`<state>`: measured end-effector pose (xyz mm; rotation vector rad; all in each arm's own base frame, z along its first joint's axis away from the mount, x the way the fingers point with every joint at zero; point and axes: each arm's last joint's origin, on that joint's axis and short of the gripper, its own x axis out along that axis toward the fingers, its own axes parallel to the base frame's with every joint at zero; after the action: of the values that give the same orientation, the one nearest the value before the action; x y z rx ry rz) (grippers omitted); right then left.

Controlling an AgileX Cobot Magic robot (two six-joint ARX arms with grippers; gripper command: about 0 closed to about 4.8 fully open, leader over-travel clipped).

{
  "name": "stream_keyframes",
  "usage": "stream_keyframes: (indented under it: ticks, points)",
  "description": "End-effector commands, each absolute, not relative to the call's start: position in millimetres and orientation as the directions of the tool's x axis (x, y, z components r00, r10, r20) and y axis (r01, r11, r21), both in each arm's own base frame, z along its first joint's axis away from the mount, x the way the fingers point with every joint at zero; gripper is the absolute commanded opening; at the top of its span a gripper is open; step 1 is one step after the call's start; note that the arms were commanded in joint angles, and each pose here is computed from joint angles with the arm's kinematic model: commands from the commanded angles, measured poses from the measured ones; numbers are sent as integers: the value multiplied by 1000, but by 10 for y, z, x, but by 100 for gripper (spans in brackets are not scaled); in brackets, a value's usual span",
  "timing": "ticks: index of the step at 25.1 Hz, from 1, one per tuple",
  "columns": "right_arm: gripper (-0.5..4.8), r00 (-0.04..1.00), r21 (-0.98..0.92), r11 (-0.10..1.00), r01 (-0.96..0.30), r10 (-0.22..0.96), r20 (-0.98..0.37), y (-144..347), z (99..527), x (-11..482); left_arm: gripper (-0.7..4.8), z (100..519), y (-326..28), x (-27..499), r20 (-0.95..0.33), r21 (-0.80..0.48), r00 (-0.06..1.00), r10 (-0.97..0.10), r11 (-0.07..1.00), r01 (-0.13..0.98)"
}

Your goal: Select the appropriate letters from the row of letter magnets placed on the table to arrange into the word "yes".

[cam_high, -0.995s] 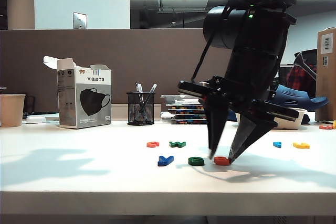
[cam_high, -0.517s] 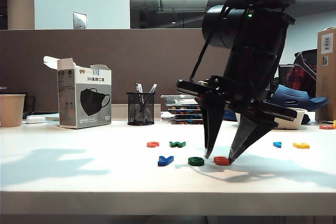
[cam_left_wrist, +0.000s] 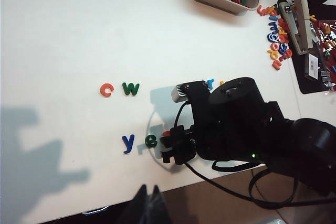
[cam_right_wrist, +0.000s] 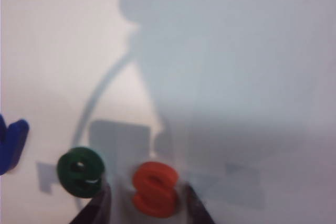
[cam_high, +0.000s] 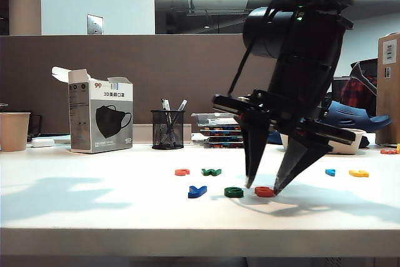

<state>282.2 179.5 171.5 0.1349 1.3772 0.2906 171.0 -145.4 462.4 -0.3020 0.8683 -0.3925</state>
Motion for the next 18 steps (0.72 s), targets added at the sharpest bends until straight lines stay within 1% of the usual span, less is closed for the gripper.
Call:
stream_keyframes:
  ticks: [1, 8, 12, 18]
  points:
    - [185, 130, 220, 971, -93, 231, -964, 1721, 1637, 2812, -5, 4646, -1446, 1700, -666, -416, 592, -454, 885, 211]
    - [185, 148, 230, 968, -96, 242, -959, 1716, 1643, 2839, -5, 4646, -1446, 1700, -666, -416, 592, -454, 885, 211]
    - [185, 156, 265, 958, -105, 279, -948, 1738, 1663, 2861, -5, 4646, -1446, 1700, -666, -416, 592, -454, 885, 211]
    - [185, 198, 277, 953, -119, 297, -934, 1798, 1870, 2966, -5, 4646, -1446, 1700, -666, -416, 592, -454, 885, 211]
